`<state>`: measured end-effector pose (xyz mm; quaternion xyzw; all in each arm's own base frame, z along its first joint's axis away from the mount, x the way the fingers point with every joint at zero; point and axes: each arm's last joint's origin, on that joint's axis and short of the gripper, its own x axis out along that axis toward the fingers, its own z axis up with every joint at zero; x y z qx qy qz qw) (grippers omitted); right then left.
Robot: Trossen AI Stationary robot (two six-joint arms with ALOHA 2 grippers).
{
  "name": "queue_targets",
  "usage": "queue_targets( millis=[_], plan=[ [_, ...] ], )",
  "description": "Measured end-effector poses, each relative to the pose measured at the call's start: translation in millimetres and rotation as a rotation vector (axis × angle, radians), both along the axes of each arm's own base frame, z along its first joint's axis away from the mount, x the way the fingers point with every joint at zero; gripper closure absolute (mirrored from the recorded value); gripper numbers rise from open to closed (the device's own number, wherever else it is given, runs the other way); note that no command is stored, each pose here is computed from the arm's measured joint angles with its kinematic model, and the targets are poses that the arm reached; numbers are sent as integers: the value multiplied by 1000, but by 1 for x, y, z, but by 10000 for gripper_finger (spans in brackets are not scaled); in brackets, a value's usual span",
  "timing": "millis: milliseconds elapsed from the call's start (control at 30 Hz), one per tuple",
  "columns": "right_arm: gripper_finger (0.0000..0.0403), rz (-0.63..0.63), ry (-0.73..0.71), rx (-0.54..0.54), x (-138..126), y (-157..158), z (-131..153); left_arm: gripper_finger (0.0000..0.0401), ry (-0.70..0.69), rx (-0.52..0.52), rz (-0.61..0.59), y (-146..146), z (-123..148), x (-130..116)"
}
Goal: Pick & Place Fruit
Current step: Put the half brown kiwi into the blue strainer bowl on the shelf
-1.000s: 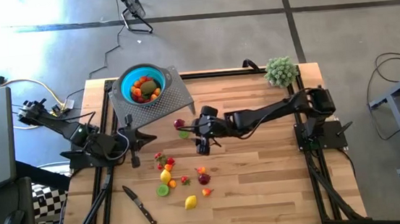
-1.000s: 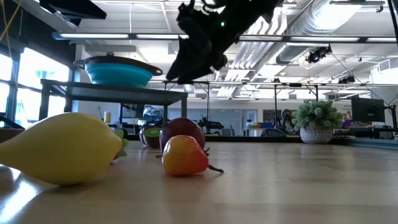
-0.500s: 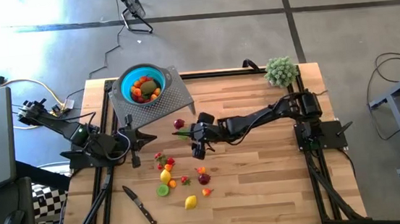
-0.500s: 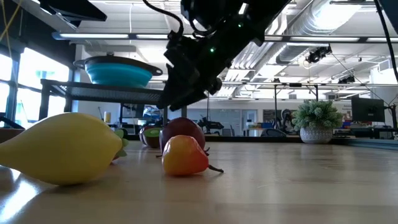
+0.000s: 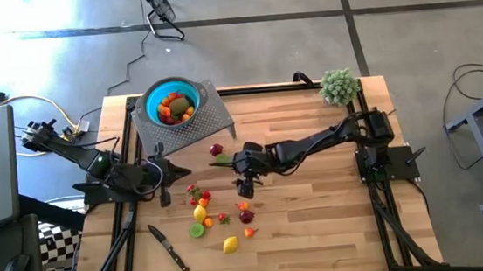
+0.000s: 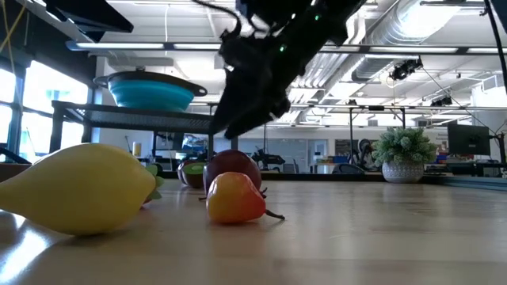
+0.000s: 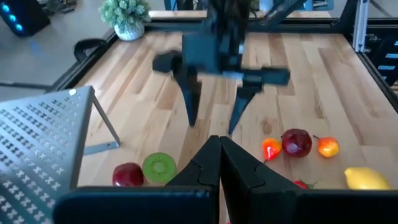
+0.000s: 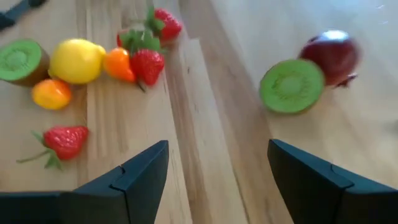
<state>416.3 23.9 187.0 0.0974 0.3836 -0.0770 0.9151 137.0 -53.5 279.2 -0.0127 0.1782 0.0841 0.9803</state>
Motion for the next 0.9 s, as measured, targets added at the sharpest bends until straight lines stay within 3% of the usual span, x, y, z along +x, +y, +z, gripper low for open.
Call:
queue_targets(
  millis=[300, 500, 900],
  plan=[
    [137, 31, 19, -106, -27, 4, 45, 401, 93, -62, 30, -10, -17, 18],
    [137, 31, 33, -103, -29, 3, 46, 401, 169, -127, -11, -17, -28, 27],
    [137, 51, 151, -71, -39, 15, 39, 401, 232, -151, -24, -22, -38, 35]
  ],
)
